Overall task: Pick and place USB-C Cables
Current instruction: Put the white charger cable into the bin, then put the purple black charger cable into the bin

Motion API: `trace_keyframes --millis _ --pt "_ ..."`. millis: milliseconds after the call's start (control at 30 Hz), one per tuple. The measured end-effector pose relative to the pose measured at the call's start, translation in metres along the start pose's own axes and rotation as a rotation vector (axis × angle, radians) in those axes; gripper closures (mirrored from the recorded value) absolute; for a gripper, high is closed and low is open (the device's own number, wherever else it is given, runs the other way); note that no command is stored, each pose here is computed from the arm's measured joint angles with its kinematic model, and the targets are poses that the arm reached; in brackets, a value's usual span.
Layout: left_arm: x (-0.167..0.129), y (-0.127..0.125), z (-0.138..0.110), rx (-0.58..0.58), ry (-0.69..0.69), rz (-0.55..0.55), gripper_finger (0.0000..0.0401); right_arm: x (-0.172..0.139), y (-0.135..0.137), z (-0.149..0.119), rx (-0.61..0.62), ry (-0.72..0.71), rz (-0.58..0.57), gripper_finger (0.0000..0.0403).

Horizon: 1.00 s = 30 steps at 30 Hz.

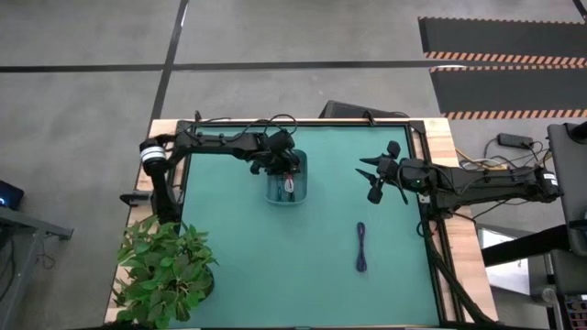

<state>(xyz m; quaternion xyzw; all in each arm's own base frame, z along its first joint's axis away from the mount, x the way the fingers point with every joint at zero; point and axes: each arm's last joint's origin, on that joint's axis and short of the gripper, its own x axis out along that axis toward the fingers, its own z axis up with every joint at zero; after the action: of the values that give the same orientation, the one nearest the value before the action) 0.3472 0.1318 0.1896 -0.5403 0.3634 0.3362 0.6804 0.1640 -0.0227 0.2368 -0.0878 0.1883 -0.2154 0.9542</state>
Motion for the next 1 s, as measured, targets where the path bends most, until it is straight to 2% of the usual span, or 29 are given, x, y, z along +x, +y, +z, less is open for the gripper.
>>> trace_keyframes --millis 367,433,567,767,867,1000 --pt "-0.021 -0.009 -0.001 0.044 -0.038 -0.058 0.0309 0.000 0.000 0.000 0.000 -0.001 0.000 0.0264" --pt "-0.024 -0.010 -0.002 0.081 -0.044 -0.068 0.0309 0.000 0.000 0.000 -0.001 0.000 0.000 0.0264" --pt "-0.036 -0.021 -0.004 0.199 -0.085 -0.135 0.0309 0.000 0.000 0.000 0.000 -0.001 0.000 0.0264" --pt "-0.065 -0.050 -0.013 0.469 -0.240 -0.339 0.0309 -0.001 -0.001 0.006 0.039 -0.018 0.000 0.0264" --pt "-0.079 -0.062 -0.024 0.638 -0.313 -0.406 0.0309 -0.001 -0.001 0.008 0.064 -0.020 0.008 0.0264" --pt "-0.089 -0.072 -0.044 0.813 -0.352 -0.438 0.0309 0.000 0.000 0.008 0.098 -0.012 0.011 0.0264"
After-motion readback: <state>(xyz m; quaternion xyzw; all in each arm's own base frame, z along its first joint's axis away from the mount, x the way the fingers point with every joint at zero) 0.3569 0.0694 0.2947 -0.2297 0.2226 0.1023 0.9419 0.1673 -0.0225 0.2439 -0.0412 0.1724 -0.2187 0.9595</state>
